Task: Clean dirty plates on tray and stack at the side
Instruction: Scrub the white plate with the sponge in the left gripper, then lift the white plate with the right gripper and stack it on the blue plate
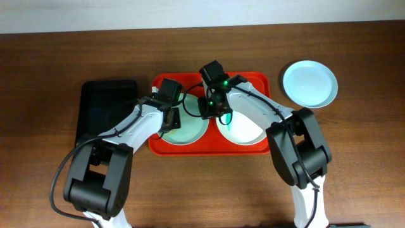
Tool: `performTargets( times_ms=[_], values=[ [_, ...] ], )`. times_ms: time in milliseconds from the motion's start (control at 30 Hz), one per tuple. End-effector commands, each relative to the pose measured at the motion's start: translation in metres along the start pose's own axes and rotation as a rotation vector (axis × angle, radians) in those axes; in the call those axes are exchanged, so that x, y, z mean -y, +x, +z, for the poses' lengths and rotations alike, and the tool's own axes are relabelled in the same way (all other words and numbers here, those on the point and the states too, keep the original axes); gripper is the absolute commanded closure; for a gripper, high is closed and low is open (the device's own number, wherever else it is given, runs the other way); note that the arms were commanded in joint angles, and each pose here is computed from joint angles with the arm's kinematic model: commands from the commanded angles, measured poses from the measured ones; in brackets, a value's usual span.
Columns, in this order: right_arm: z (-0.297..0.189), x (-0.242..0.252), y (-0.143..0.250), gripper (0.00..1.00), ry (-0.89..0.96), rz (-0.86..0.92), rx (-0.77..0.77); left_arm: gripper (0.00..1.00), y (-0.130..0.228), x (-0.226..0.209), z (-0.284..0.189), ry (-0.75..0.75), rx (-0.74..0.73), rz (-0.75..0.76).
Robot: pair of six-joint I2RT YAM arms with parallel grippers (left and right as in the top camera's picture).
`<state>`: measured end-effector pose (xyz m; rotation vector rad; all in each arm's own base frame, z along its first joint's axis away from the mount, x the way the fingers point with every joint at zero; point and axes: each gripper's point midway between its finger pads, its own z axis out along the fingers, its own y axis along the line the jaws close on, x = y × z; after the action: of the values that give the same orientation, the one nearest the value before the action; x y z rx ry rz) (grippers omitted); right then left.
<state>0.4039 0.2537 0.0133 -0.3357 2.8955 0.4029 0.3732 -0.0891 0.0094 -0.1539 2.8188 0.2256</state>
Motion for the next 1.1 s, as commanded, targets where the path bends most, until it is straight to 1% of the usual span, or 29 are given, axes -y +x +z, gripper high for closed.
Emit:
performTargets(
  times_ms=[0,100,167,233,267,367,467,533,633,767,867,1000,1067],
  values=[
    [0.001,0.009,0.000,0.96,0.034,-0.021,0.001,1.00,-0.022,-0.049,-0.014,-0.242,0.095,-0.016],
    [0.001,0.009,-0.002,0.96,0.032,-0.046,0.009,1.00,-0.047,-0.043,-0.043,-0.184,0.177,-0.057],
    [-0.001,0.006,-0.009,0.96,0.026,-0.065,0.033,1.00,-0.060,-0.036,-0.065,-0.105,0.220,-0.085],
    [-0.007,0.002,-0.017,0.96,0.022,-0.131,0.059,1.00,-0.069,-0.038,-0.087,-0.024,0.254,-0.137],
    [-0.011,0.002,-0.021,0.96,0.030,-0.141,0.073,1.00,-0.071,-0.044,-0.094,-0.019,0.264,-0.173],
    [-0.031,0.012,-0.036,0.96,0.135,-0.145,0.136,1.00,-0.076,-0.076,-0.108,-0.035,0.285,-0.260],
    [-0.069,0.008,-0.056,0.96,0.242,-0.219,0.237,1.00,-0.070,-0.114,-0.106,-0.081,0.248,-0.333],
    [-0.100,0.006,-0.069,0.96,0.365,-0.294,0.318,1.00,-0.065,-0.127,-0.099,-0.058,0.202,-0.375],
    [-0.155,0.007,-0.082,0.96,0.695,-0.433,0.427,1.00,-0.064,-0.142,-0.092,-0.002,0.166,-0.439],
    [-0.205,-0.009,-0.084,0.96,1.023,-0.586,0.479,1.00,-0.063,-0.156,-0.089,0.000,0.158,-0.478],
    [-0.236,-0.030,-0.082,0.96,1.249,-0.694,0.472,1.00,-0.063,-0.162,-0.088,-0.004,0.156,-0.493],
    [-0.256,-0.051,-0.077,0.96,1.409,-0.823,0.406,1.00,-0.062,-0.162,-0.088,-0.004,0.155,-0.494],
    [-0.265,-0.056,-0.075,0.96,1.489,-0.894,0.333,1.00,-0.062,-0.162,-0.088,-0.004,0.155,-0.494]
  ],
)
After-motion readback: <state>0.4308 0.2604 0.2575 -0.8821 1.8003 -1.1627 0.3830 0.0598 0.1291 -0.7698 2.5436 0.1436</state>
